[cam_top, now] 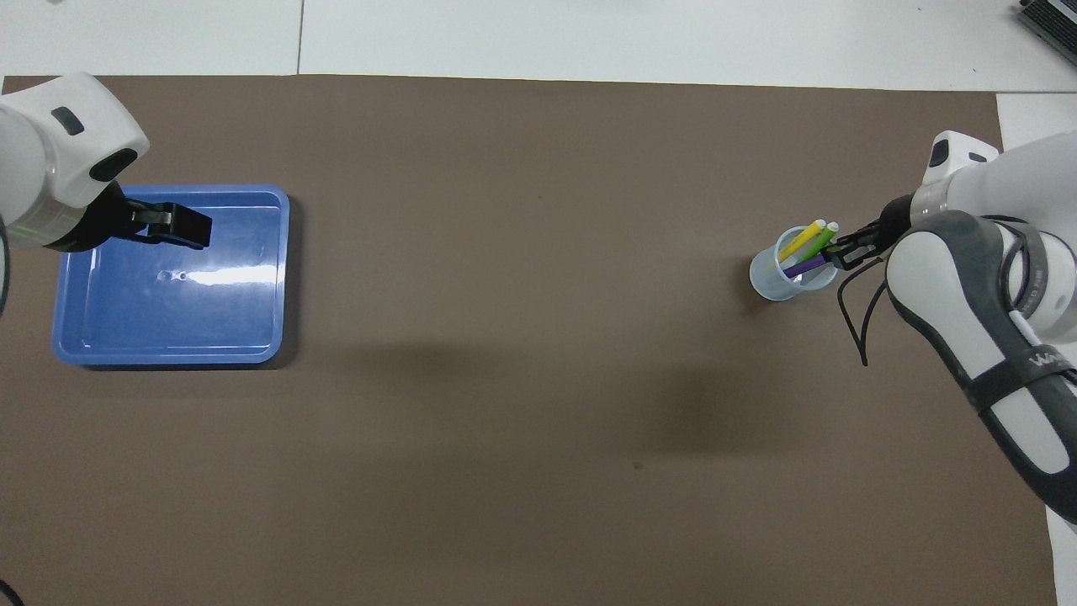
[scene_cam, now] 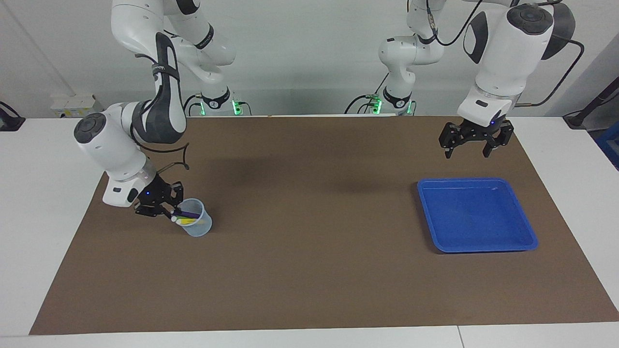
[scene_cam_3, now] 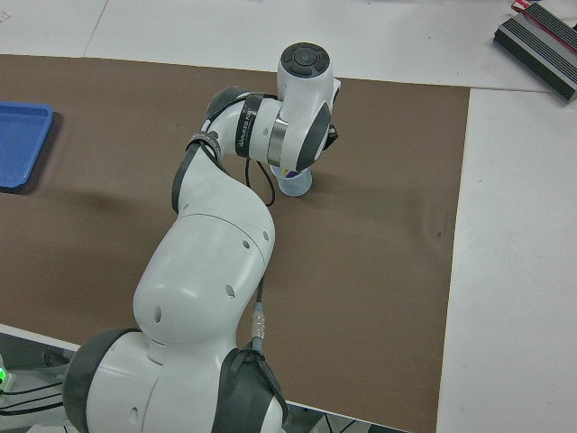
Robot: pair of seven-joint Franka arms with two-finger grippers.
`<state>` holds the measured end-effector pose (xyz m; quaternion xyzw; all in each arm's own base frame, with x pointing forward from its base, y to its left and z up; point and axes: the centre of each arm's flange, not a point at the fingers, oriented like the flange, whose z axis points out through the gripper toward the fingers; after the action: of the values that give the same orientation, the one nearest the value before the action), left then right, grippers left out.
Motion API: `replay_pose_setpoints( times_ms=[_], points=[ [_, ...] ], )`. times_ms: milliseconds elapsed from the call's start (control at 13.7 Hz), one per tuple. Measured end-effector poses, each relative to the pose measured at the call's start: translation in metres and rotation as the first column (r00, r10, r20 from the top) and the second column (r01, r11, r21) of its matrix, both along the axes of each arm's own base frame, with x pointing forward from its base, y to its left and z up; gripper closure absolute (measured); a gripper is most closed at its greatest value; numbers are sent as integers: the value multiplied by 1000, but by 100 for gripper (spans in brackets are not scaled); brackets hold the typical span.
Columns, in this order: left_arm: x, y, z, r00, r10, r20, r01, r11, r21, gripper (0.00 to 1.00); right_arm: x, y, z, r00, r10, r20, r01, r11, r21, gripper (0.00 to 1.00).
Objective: Right arm passes pens to left for tray arrangement
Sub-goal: 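Grasp the purple pen with the right gripper and lift it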
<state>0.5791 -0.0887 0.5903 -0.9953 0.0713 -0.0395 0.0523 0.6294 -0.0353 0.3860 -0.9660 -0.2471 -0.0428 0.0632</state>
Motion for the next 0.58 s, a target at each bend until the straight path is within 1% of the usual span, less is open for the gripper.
replay_pose_setpoints(
  times_ms=[73, 218, 583],
  points=[
    [0, 0, 0, 1000, 0, 0, 0, 1000, 0, 0, 0, 1, 2, 1000, -2, 0, 2, 1000, 5, 77],
    [0, 0, 0, 1000, 1, -1, -1, 1000, -2, 0, 1, 2, 6, 1000, -2, -1, 2, 1000, 6, 78],
    [1, 7, -1, 1000, 27, -12, -28, 998, -61, 0, 0, 2, 8, 1000, -3, -18, 3, 1000, 9, 79]
  ],
)
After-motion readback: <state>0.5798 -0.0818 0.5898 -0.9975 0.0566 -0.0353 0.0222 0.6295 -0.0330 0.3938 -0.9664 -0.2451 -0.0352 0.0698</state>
